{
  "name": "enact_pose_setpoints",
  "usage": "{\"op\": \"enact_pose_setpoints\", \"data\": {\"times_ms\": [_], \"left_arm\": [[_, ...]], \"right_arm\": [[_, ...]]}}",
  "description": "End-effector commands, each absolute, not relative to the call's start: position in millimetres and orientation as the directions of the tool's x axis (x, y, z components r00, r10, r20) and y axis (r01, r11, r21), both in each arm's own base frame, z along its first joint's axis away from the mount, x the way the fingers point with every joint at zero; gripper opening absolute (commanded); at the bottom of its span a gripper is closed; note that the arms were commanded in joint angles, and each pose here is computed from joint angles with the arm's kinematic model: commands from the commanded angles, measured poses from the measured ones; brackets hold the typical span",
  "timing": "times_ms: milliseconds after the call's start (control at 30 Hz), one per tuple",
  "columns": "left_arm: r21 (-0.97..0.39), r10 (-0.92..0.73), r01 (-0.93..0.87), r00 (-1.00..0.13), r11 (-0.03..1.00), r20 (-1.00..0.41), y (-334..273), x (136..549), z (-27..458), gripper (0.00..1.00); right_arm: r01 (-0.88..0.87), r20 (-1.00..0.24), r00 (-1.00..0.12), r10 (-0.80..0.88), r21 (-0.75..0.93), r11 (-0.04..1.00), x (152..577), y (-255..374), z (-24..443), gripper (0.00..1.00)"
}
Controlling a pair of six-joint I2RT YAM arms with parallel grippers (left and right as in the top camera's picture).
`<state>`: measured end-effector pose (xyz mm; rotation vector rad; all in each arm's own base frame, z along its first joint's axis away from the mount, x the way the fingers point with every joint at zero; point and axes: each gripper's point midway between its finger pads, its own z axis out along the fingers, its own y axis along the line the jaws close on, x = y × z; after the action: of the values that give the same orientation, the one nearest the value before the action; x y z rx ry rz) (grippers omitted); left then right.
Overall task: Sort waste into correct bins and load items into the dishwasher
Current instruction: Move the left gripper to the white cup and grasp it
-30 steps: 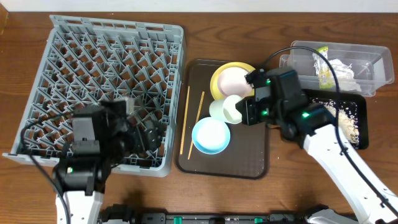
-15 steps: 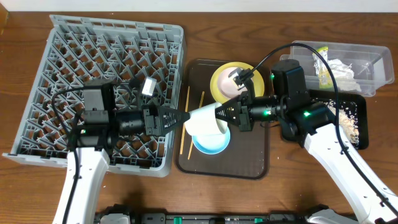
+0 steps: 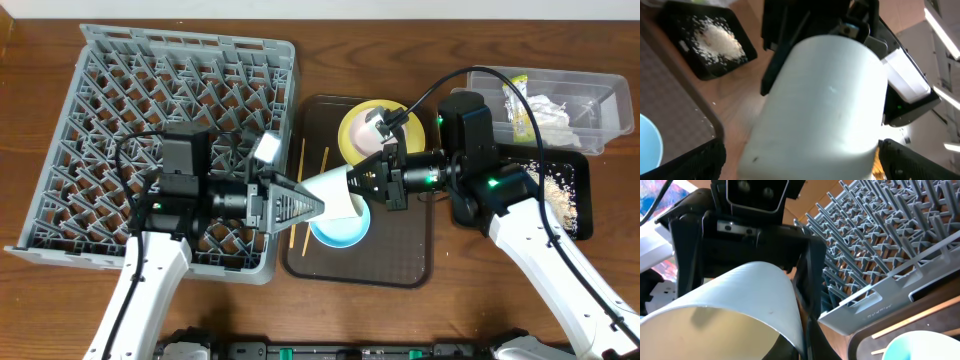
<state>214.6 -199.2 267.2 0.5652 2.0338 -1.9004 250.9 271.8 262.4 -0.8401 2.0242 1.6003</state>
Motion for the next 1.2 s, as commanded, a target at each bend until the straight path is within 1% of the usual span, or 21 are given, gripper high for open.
{"op": "enact_pose_setpoints", "data": {"times_ms": [0, 100, 267, 400, 433, 533, 733, 867, 1100, 1167], "left_arm": [[-0.868, 0.106, 0.496, -0.864, 0.008, -0.493, -204, 209, 275, 0.99], [-0.868, 0.114, 0.497, -0.863, 0.004, -0.493, -206, 207, 275, 1.0], [-0.867, 0.121, 0.498, -0.86, -0.022, -0.497, -207, 205, 279, 0.91], [-0.874, 0.117, 0.485, -0.867, -0.023, -0.484, -207, 209, 284, 0.91], [-0.875, 0.116, 0.484, -0.868, -0.023, -0.483, -207, 210, 285, 0.89], [-0.88, 0.114, 0.475, -0.873, -0.024, -0.474, -208, 213, 290, 0.9], [-0.882, 0.139, 0.469, -0.872, -0.034, -0.469, -216, 209, 293, 0.91], [-0.884, 0.159, 0.466, -0.87, -0.044, -0.466, -221, 204, 293, 0.9], [-0.891, 0.145, 0.454, -0.88, -0.017, -0.452, -223, 209, 292, 0.91], [-0.893, 0.142, 0.45, -0.883, -0.019, -0.448, -223, 210, 295, 0.88]], "right_arm": [[-0.686, -0.661, -0.725, -0.195, 0.717, 0.119, 249, 274, 271, 0.01], [-0.689, -0.665, -0.722, -0.191, 0.715, 0.118, 250, 274, 272, 0.01], [-0.692, -0.668, -0.72, -0.189, 0.712, 0.117, 251, 274, 273, 0.01], [-0.692, -0.668, -0.72, -0.189, 0.712, 0.117, 251, 274, 273, 0.01], [-0.692, -0.668, -0.72, -0.189, 0.712, 0.118, 251, 274, 273, 0.01], [-0.692, -0.669, -0.719, -0.188, 0.711, 0.12, 251, 274, 273, 0.01], [-0.711, -0.69, -0.702, -0.176, 0.694, 0.112, 254, 275, 277, 0.01], [-0.702, -0.686, -0.712, -0.15, 0.693, 0.166, 265, 275, 275, 0.01], [-0.706, -0.689, -0.708, -0.155, 0.688, 0.169, 263, 279, 275, 0.01], [-0.707, -0.69, -0.707, -0.156, 0.685, 0.176, 263, 281, 273, 0.01]]}}
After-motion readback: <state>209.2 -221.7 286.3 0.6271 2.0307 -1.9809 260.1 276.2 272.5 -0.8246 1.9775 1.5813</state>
